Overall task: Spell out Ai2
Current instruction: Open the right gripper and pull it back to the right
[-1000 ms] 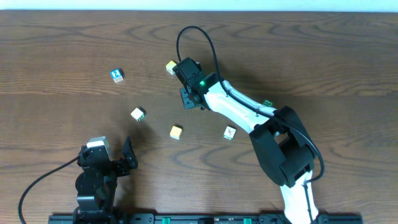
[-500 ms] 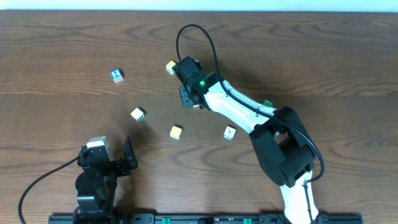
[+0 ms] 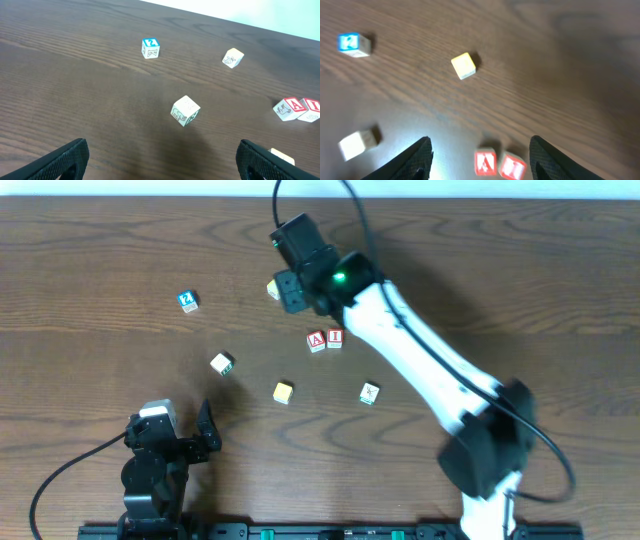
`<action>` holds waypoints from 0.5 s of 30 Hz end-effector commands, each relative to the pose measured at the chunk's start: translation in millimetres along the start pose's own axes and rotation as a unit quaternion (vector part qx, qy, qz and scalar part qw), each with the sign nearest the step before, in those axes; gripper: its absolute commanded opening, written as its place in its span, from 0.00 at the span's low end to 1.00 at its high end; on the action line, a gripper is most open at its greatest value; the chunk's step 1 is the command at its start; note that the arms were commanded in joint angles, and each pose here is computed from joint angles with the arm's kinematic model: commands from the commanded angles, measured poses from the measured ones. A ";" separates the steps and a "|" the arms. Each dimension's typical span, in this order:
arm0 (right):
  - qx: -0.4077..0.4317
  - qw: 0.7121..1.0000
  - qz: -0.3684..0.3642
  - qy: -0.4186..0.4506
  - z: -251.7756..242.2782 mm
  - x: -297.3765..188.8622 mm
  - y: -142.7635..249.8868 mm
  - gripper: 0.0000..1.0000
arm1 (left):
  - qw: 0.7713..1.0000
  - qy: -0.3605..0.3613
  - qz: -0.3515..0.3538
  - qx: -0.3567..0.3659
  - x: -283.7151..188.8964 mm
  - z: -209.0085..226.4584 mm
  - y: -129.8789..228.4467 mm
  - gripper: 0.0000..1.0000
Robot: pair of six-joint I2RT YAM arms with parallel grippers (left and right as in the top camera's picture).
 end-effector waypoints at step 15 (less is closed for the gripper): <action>0.064 0.997 0.033 -0.040 -148.3 -101.1 117.7 0.75 | 0.999 -0.030 -0.013 0.008 2.7 6.8 0.9 0.95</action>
Point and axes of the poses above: each gripper's point midway between its finger pads, its own x axis out along the fingers, its own z axis along the line the jaws close on, y = z × x, the point moved 8 cm from there along -x, back along the fingers, and after that the axes turned 9 degrees about -x, right-handed, at the moved point
